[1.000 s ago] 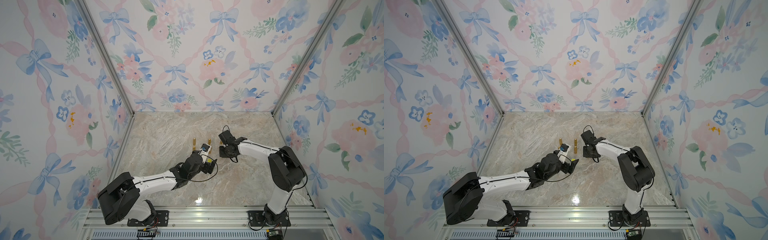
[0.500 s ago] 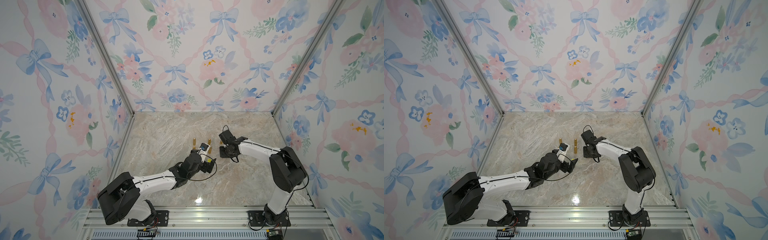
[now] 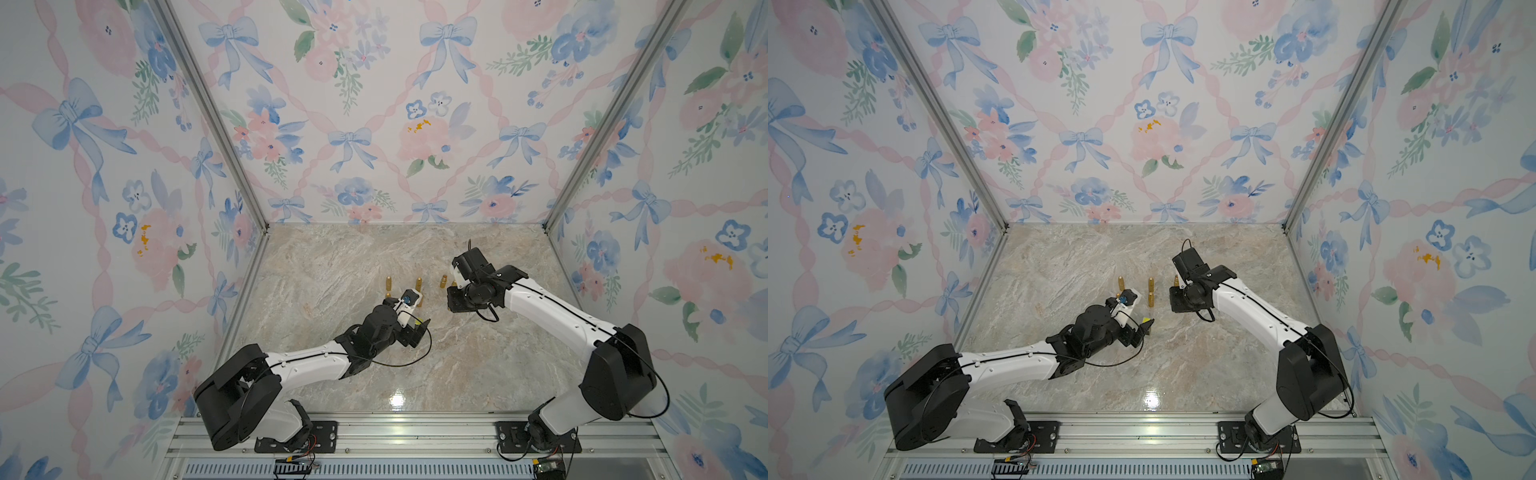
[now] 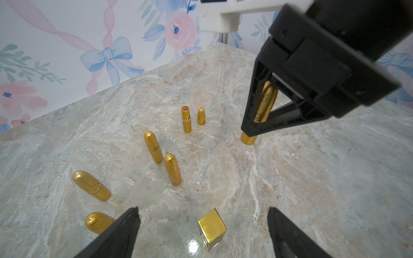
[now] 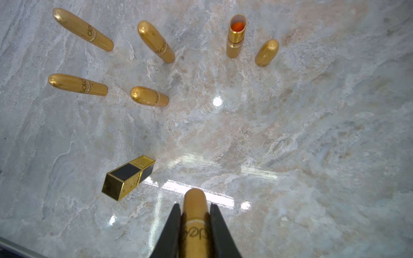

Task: Open the lipstick cap
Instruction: Pick up the lipstick at the center of the board.

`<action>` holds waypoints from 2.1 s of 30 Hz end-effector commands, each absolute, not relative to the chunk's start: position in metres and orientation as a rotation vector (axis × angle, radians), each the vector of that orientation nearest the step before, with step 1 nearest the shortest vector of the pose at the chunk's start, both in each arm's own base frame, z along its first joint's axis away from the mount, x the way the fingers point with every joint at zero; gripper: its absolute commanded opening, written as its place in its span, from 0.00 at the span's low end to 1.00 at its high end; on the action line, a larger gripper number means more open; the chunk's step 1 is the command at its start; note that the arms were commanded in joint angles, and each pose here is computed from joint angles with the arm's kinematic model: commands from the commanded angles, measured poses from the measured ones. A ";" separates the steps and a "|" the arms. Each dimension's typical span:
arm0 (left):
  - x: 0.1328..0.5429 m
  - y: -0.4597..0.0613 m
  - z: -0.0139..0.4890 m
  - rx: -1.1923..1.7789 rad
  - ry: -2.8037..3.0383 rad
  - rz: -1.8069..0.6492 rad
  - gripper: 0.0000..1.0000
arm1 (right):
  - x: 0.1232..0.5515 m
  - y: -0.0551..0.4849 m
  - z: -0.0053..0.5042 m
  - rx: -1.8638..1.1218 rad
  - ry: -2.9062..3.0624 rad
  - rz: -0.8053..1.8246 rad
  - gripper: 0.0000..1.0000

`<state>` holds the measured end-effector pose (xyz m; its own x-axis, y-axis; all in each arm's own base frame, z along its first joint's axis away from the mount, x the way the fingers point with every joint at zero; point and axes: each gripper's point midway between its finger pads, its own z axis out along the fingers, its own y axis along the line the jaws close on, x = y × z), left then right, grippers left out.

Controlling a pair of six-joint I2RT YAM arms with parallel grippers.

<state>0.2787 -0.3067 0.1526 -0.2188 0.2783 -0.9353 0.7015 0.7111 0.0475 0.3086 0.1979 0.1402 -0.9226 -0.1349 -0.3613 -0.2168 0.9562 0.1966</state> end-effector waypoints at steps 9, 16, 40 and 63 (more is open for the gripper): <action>0.259 -0.335 0.165 1.002 1.594 -0.597 0.72 | 0.257 0.226 0.187 -0.393 2.809 0.710 0.21; 0.255 -0.353 0.163 1.066 1.562 -0.667 0.55 | 0.250 0.238 0.195 -0.408 2.798 0.823 0.21; 0.255 -0.371 0.179 1.034 1.525 -0.762 0.26 | 0.252 0.246 0.186 -0.408 2.793 0.868 0.21; 0.255 -0.359 0.164 0.986 1.589 -0.745 0.00 | 0.267 0.236 0.213 -0.346 2.660 0.850 0.45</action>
